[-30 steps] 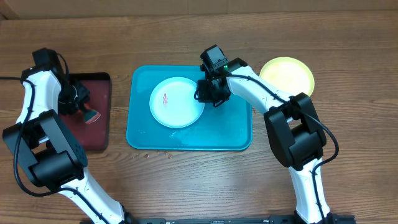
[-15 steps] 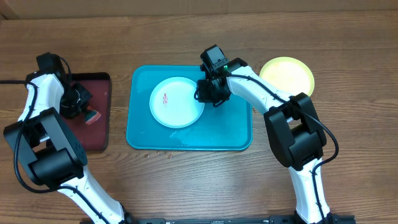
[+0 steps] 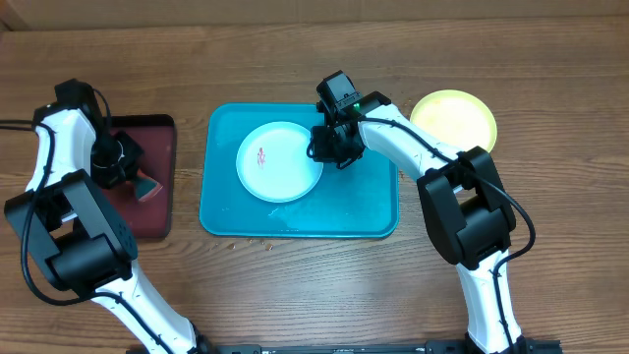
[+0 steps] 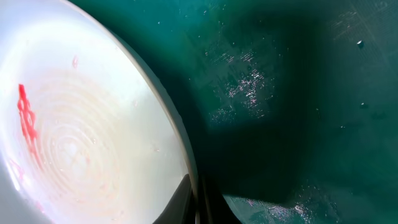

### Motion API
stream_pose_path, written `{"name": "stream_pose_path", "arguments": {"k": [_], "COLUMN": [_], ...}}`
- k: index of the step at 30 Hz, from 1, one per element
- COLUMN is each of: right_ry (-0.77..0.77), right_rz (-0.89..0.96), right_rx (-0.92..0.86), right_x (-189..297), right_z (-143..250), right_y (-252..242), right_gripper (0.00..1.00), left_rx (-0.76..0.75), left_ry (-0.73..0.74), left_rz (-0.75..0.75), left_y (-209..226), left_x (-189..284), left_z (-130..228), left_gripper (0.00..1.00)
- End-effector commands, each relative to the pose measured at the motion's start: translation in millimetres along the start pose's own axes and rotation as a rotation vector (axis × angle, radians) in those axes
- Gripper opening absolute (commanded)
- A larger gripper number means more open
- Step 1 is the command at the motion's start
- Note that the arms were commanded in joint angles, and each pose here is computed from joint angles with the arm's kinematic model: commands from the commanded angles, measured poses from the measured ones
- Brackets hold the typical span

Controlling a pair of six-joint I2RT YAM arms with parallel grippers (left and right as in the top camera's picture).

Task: Clean dirty plates on tray and stack at the side
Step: 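Dip the sponge into the red tray water with the left gripper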

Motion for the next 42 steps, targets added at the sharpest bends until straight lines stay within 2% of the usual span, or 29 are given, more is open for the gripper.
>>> {"name": "stream_pose_path", "arguments": {"k": [1,10,13,14,16,18,32,37,42], "right_ry": [0.026,0.024,0.024,0.024,0.027,0.03,0.026,0.026,0.027], "right_rz": [0.086,0.085,0.085,0.085,0.088,0.09,0.087,0.087,0.087], "right_rx": [-0.004,-0.003,-0.004,-0.004,-0.004,-0.005,-0.004,-0.004,-0.003], "right_x": [-21.7,-21.8,-21.8,-21.8,-21.7,-21.7,-21.7,-21.7,-21.7], "right_z": [12.3,11.9,11.9,11.9,12.4,12.8,12.3,12.2,12.3], "right_y": [-13.0,-12.8,-12.8,-12.8,-13.2,-13.5,-13.1,-13.1,-13.1], "right_gripper": [0.04,0.04,0.04,0.04,0.04,0.04,0.04,0.04,0.04], "left_rx": [-0.02,-0.012,-0.012,-0.012,-0.012,-0.011,-0.016,-0.017,-0.016], "left_ry": [-0.007,0.008,-0.006,-0.019,-0.031,-0.036,-0.007,0.039,0.037], "left_rz": [0.009,0.007,0.009,0.011,0.013,0.014,0.009,0.001,-0.007], "left_y": [-1.6,-1.9,-1.5,-1.7,-1.7,-1.8,-2.9,-1.4,-0.1], "left_x": [7.9,-19.0,-34.1,-39.4,-44.9,-42.7,16.8,8.4,-16.1], "left_z": [-5.2,4.8,8.4,8.7,9.4,7.7,-7.5,1.7,8.5], "left_gripper": [0.04,0.04,0.1,0.18,0.5,0.55,0.51,0.48,0.5]}}
Point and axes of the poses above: each gripper's point midway between its finger pads, its own x axis back along the fingers, its own y axis along the line the jaws close on, z = x × y, the point moved 8 cm from there along x, back along the fingers, and after that the axes turned 13 degrees about -x, right-handed, at the moved point
